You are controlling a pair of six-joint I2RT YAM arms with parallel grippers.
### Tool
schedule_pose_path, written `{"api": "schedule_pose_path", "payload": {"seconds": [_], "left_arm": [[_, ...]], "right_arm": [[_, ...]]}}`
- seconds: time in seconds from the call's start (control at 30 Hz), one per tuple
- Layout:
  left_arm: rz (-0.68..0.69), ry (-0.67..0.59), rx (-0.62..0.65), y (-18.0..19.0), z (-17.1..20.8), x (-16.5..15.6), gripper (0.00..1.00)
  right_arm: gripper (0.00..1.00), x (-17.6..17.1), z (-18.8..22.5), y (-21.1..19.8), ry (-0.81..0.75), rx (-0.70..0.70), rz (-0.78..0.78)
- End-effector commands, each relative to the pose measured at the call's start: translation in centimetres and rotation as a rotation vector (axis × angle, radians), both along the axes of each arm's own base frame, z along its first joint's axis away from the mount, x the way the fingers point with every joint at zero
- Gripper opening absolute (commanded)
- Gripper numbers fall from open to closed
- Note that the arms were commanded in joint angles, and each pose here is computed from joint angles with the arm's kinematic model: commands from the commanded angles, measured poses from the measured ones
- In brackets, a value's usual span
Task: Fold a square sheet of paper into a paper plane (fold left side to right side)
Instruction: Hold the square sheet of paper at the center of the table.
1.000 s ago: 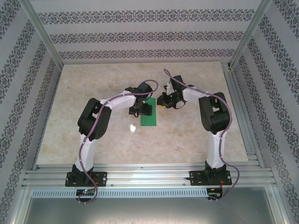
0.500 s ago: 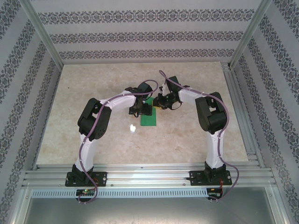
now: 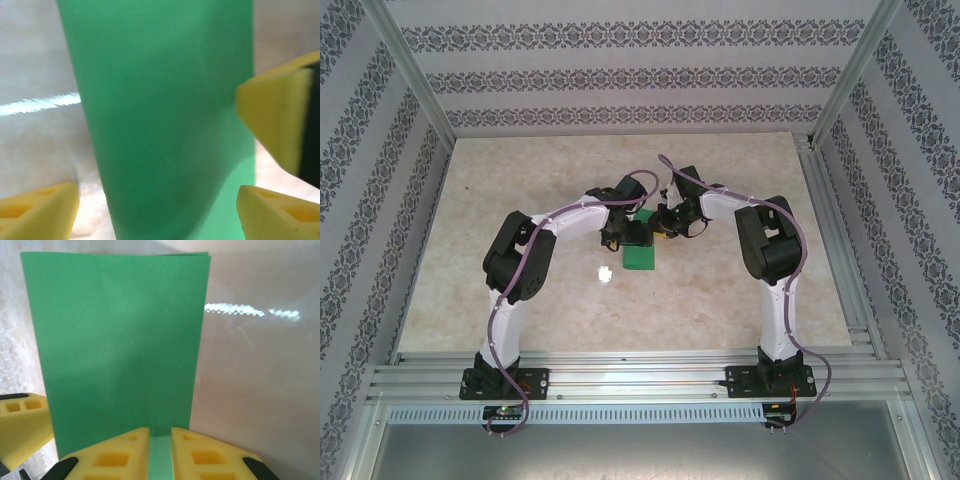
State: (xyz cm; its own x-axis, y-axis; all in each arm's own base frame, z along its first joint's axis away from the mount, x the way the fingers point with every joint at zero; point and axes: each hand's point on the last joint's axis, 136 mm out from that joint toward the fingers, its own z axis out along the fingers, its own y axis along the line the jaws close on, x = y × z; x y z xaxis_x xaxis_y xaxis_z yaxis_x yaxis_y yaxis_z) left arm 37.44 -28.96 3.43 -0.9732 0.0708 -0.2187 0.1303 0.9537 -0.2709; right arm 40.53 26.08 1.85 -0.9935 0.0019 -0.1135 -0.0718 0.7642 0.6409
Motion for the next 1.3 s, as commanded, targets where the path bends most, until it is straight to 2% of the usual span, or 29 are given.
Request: {"api": "schedule_pose_path", "payload": {"seconds": [0.0,0.13,0.33,0.53,0.83,1.27], "left_arm": [[-0.021,-0.085,-0.142,-1.4,4.5,0.6,0.84],[0.014,-0.087,-0.216,-0.3,5.5,0.8,0.84],[0.070,-0.046,-0.339,0.5,4.4,0.8,0.80],[0.075,-0.017,-0.346,0.4,3.0,0.9,0.78],[0.098,0.008,-0.275,1.3,0.6,1.0,0.66],[0.106,0.039,-0.270,1.2,-1.1,0.7,0.63]], "right_arm": [[0.19,-0.1,-0.9,-0.2,0.003,-0.047,0.013],[0.19,-0.1,-0.8,-0.1,-0.001,-0.043,0.014],[0.19,-0.1,-0.6,-0.2,-0.003,-0.044,0.015],[0.19,0.0,-0.6,-0.2,-0.005,-0.049,0.018],[0.19,-0.1,-0.6,-0.2,-0.002,-0.050,0.021],[0.21,0.9,1.0,0.2,-0.039,-0.035,0.022]]}}
